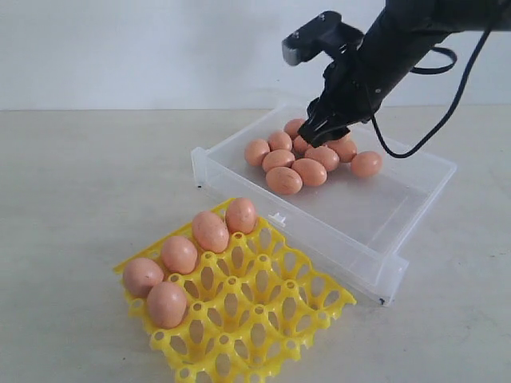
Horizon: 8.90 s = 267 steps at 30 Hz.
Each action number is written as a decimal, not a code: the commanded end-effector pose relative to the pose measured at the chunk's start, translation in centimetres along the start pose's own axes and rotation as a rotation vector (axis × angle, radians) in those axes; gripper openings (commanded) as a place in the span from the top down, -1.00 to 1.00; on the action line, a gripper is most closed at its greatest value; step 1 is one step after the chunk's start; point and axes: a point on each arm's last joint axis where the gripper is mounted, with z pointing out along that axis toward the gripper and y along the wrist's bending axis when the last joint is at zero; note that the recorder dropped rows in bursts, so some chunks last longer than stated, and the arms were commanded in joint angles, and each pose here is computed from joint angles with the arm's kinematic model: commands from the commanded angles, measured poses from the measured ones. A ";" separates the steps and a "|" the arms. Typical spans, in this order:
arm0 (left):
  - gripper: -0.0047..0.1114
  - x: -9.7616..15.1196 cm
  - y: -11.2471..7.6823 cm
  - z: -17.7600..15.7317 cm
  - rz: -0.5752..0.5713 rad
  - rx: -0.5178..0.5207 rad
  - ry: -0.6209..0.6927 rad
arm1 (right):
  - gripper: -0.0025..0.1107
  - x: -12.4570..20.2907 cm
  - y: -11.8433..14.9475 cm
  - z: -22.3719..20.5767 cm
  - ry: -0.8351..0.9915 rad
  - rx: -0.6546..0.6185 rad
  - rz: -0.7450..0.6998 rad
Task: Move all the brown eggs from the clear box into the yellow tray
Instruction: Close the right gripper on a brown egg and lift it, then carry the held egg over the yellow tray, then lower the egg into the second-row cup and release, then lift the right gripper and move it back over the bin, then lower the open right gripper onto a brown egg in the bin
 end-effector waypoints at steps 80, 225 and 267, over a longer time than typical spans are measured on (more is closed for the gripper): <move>0.85 0.1 0.0 0.0 -0.003 -0.002 0.001 | 0.96 8.9 17.6 5.0 -0.586 -0.552 0.126; 0.85 0.1 0.0 0.0 -0.003 -0.002 0.001 | -0.04 0.5 -3.8 10.0 -0.039 -0.066 -0.077; 0.85 0.1 0.0 0.0 -0.003 -0.002 0.001 | 0.93 2.6 -3.8 14.2 0.037 -0.060 0.265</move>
